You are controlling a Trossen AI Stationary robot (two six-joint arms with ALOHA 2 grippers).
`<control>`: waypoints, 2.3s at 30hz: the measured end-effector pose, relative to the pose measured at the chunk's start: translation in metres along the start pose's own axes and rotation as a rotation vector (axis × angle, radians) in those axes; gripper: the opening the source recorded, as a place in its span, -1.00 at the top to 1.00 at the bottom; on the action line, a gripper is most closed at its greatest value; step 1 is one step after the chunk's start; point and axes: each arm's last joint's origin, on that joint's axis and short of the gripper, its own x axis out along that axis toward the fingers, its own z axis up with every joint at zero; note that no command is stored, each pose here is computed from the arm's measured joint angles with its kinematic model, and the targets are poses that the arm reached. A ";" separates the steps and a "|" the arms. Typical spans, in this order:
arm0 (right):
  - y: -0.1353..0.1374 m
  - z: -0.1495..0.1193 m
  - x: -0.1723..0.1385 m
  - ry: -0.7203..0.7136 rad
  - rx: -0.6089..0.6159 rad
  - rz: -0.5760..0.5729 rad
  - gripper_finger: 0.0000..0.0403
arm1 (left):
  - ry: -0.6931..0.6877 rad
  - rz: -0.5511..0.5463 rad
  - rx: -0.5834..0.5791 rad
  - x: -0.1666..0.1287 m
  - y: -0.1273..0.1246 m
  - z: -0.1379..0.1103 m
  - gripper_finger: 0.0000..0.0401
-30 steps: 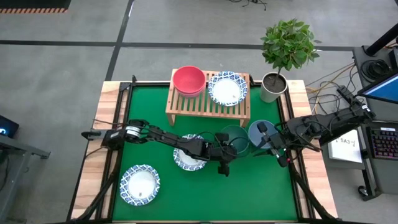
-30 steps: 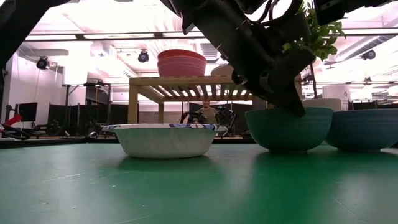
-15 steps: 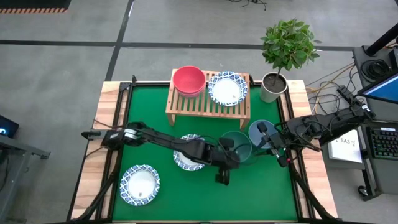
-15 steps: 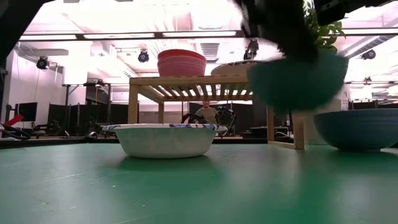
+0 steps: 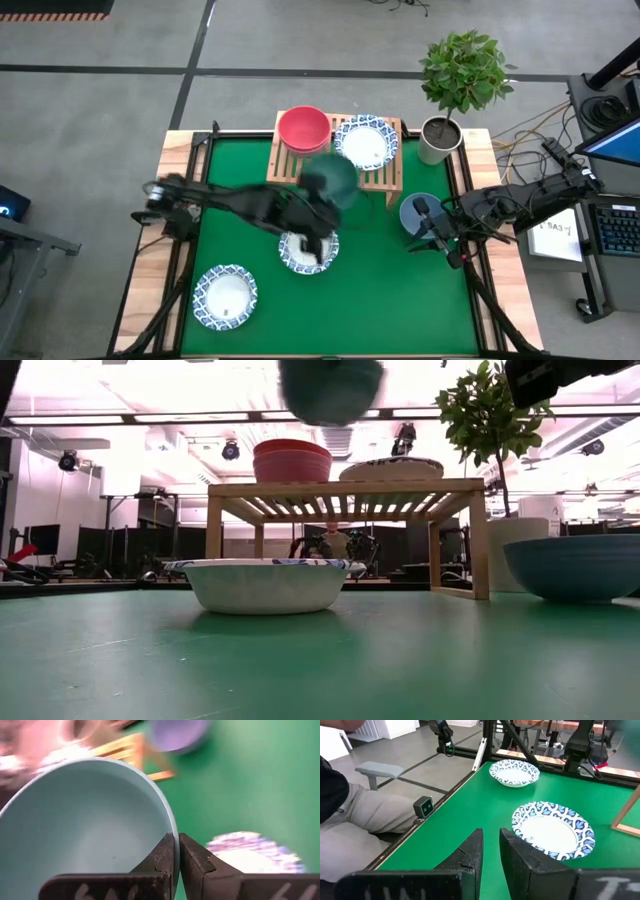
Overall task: Place and stack bowls onto a shelf
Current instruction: Stack the green bowl on top of the orange bowl on the shelf
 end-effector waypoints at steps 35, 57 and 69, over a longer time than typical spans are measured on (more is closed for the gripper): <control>0.000 -0.001 0.000 0.005 -0.018 -0.008 0.73 | -0.040 0.102 -0.371 0.024 0.147 -0.086 0.89; 0.000 -0.002 0.000 0.006 -0.006 -0.008 0.73 | -0.134 0.117 -0.336 -0.003 0.153 -0.068 0.34; 0.000 -0.009 0.004 0.004 0.033 -0.008 0.73 | -0.129 0.016 -0.329 -0.047 0.120 -0.078 0.34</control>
